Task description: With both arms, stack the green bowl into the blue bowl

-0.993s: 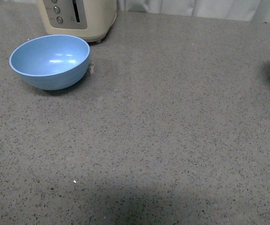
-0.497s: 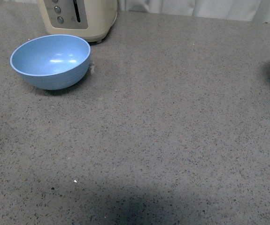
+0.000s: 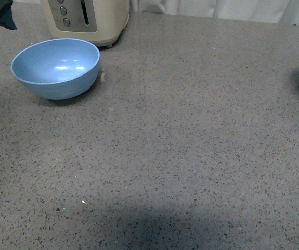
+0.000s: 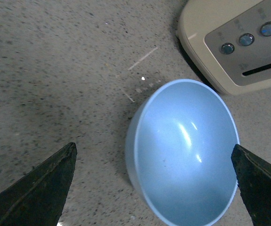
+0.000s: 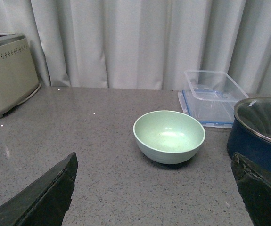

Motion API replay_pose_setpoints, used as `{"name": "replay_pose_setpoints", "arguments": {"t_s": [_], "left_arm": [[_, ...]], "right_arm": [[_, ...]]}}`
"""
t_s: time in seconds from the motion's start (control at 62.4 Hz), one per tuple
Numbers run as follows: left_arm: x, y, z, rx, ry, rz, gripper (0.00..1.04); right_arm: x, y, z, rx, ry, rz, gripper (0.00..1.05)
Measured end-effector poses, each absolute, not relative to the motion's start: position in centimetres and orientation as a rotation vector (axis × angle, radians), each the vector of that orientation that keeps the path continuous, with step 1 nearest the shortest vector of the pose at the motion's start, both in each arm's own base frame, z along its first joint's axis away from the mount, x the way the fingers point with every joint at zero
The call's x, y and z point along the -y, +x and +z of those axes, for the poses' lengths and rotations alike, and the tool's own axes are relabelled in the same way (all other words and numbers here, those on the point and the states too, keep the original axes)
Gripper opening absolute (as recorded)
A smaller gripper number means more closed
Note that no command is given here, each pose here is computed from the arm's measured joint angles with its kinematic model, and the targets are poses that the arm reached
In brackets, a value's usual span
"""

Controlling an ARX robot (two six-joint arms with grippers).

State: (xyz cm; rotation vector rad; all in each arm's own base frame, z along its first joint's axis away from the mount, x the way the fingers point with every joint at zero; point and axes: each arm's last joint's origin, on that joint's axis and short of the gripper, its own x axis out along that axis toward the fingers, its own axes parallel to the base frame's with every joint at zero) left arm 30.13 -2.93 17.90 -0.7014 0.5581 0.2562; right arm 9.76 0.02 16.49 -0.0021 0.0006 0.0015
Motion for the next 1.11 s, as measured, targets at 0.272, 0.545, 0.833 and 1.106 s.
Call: {"name": "replay_pose_setpoints", "arguments": {"t_s": [0.272, 0.545, 0.833, 1.106], "left_arm": [[3.5, 32.5, 16.4, -0.594, -0.726, 0.246, 0.98], [3.5, 35.0, 13.9, -0.681, -0.723, 0.288, 0.98], [2.9, 36.0, 13.7, -0.679, -0.726, 0.306, 0.98], [2.8, 36.0, 13.4, -0.697, -0.714, 0.312, 0.65]], "right_arm": [[0.0, 9.8, 16.5, -0.001, -0.002, 0.001, 0.95], [0.0, 9.8, 16.5, -0.001, -0.002, 0.001, 0.95], [0.0, 9.8, 16.5, -0.001, -0.002, 0.002, 0.95], [0.0, 9.8, 16.5, -0.001, -0.002, 0.002, 0.95]]}}
